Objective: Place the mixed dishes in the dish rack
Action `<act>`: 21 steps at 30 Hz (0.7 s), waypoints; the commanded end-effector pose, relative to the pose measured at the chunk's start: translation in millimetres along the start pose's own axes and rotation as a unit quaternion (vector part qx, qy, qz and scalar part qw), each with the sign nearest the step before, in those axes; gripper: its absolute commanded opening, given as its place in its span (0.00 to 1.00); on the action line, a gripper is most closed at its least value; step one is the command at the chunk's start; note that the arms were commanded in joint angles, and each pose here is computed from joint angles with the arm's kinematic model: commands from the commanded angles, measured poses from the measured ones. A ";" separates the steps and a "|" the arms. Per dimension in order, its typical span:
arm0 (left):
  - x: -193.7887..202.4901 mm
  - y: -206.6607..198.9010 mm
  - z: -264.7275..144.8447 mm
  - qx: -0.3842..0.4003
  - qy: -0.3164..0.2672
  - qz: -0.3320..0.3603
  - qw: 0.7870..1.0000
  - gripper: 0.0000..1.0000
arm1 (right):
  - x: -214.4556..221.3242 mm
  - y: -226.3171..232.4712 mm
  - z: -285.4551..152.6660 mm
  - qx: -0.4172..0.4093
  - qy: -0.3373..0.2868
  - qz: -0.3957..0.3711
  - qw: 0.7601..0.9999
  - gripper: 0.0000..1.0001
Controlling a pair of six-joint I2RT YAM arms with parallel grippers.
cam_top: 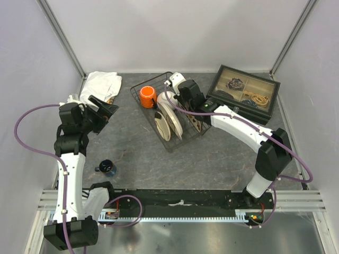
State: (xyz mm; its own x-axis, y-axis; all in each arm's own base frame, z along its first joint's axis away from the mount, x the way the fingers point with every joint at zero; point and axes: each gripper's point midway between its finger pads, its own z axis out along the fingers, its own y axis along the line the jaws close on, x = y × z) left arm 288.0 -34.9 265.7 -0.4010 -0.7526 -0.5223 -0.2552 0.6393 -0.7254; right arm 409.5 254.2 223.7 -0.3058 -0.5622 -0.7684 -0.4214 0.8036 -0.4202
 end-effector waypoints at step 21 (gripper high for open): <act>-3.6 -8.6 -7.0 0.027 -0.008 0.024 0.999 0.99 | -42.2 -23.6 -20.8 0.030 -0.066 0.040 0.997 0.68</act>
State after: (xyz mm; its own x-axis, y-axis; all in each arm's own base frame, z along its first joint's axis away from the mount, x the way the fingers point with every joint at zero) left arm 285.3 -35.3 269.2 -0.3988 -0.7527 -0.5238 -0.2415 0.6373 -0.7318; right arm 415.3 254.9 233.0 -0.2844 -0.5402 -0.7920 -0.3853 0.8209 -0.4216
